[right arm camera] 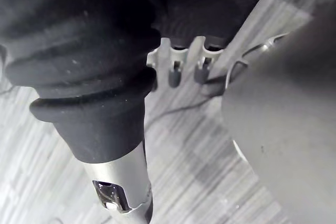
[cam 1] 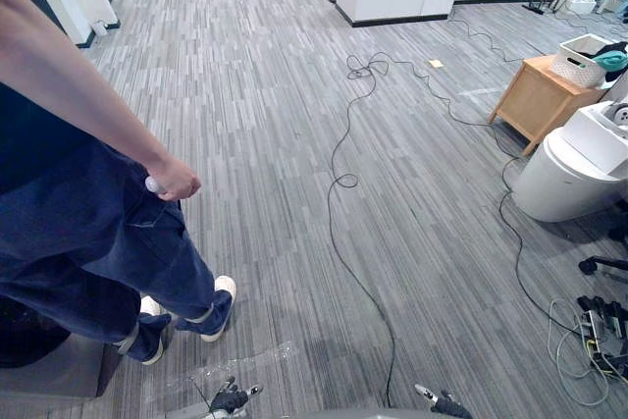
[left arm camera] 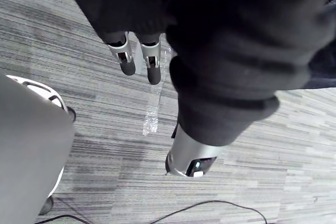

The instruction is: Organize washtable

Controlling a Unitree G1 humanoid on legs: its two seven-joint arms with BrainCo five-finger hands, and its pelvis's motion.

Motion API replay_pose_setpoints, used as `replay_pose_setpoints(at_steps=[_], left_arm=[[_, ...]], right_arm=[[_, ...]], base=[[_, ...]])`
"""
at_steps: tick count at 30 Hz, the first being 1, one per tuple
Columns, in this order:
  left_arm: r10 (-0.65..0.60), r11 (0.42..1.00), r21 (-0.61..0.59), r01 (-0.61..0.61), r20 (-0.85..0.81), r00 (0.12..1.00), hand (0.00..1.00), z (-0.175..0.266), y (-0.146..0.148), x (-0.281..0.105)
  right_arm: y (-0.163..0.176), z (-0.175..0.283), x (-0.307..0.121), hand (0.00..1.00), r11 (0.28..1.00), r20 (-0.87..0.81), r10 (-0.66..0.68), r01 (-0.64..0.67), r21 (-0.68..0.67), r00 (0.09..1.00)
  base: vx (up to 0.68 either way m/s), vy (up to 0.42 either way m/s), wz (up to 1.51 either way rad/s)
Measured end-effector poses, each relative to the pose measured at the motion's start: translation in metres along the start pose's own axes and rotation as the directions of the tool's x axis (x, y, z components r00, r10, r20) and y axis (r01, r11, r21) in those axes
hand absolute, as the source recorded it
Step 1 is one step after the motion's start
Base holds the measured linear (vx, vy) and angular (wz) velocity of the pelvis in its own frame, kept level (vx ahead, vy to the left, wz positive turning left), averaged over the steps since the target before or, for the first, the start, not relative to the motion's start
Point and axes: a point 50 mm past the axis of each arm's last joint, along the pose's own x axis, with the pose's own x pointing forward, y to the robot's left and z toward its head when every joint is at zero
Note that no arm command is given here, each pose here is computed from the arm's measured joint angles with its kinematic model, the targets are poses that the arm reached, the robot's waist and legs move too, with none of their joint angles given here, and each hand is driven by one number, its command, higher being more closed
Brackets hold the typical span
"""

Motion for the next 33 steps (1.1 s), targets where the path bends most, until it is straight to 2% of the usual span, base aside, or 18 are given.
replay_pose_setpoints(at_steps=[4,5,13,25,33], left_arm=[[-0.007,1.0,-0.004,0.007,-0.005,1.0,0.0,0.0,-0.001,0.001],[-0.002,1.0,-0.011,0.002,-0.008,1.0,0.0,0.007,0.004,0.002],[-0.001,1.0,-0.008,0.001,-0.005,1.0,0.0,0.007,0.004,0.002],[0.021,0.997,0.073,-0.026,0.066,0.998,0.0,0.012,0.002,0.001],[0.003,0.99,0.139,-0.016,0.092,0.996,0.0,0.016,-0.001,0.001]], right_arm=[[0.0,-0.002,0.001,0.0,1.0,-0.023,-0.003,0.004,0.021,1.0],[0.012,0.002,0.003,0.0,0.999,-0.028,0.03,-0.03,-0.021,0.999],[0.012,0.002,0.003,0.0,0.999,-0.023,0.029,-0.03,-0.017,0.999],[0.018,0.004,0.001,0.0,0.997,0.045,0.053,-0.051,-0.058,0.998],[0.025,0.009,0.002,0.0,0.979,0.055,0.086,-0.074,-0.192,0.995]], base=[[0.0,-0.001,0.01],[0.0,0.0,0.0],[0.0,0.0,0.0],[-0.02,-0.018,-0.05],[-0.01,-0.036,0.23]])
